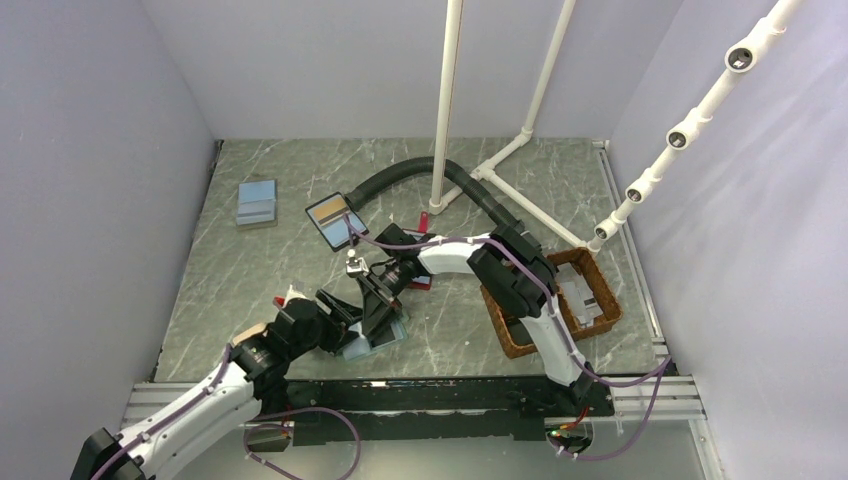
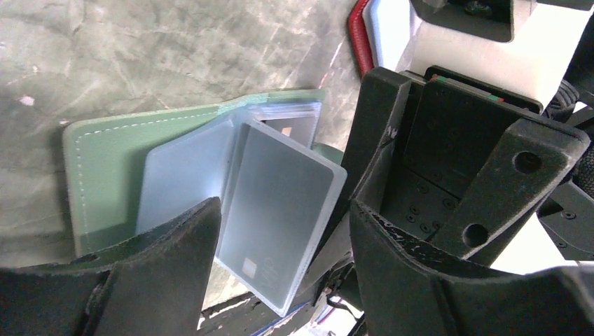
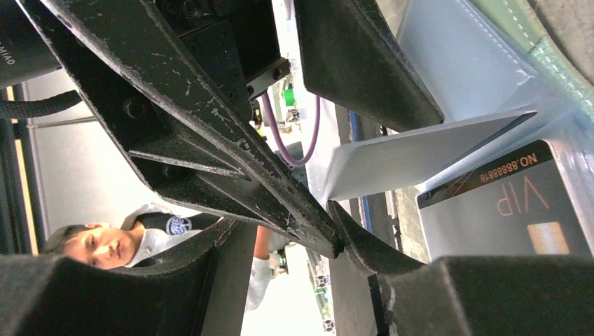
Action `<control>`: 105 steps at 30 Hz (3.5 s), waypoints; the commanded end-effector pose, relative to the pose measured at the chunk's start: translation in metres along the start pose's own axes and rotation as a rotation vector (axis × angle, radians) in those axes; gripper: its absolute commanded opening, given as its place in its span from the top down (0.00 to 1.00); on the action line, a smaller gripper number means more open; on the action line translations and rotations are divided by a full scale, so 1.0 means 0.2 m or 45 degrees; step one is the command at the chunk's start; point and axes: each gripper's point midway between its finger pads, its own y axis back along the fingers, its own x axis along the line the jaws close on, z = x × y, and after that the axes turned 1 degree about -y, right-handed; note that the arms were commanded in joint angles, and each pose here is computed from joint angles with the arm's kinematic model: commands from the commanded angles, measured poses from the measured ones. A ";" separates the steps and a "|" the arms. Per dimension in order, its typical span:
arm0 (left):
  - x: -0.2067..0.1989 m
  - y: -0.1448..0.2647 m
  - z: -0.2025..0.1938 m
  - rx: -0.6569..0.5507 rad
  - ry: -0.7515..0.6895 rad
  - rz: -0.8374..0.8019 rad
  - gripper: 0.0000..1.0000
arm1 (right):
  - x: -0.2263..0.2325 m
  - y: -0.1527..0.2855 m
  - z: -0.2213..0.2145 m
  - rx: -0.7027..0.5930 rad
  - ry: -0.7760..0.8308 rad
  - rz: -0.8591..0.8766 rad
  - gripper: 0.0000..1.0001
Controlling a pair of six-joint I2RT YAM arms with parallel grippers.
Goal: Take the credit cards out of the card holder
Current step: Remove the credit card from the card holder.
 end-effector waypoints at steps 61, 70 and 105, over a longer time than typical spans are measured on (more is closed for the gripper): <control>-0.49 0.17 -0.02 -0.056 -0.485 -0.645 1.00 | 0.13 0.38 0.10 -0.259 0.272 -0.124 0.63; -0.52 0.20 -0.02 -0.067 -0.491 -0.689 1.00 | 0.15 0.34 0.09 -0.223 0.294 -0.102 0.62; -0.57 0.22 -0.06 -0.023 -0.485 -0.794 1.00 | 0.31 0.36 0.02 -0.148 0.286 0.152 0.87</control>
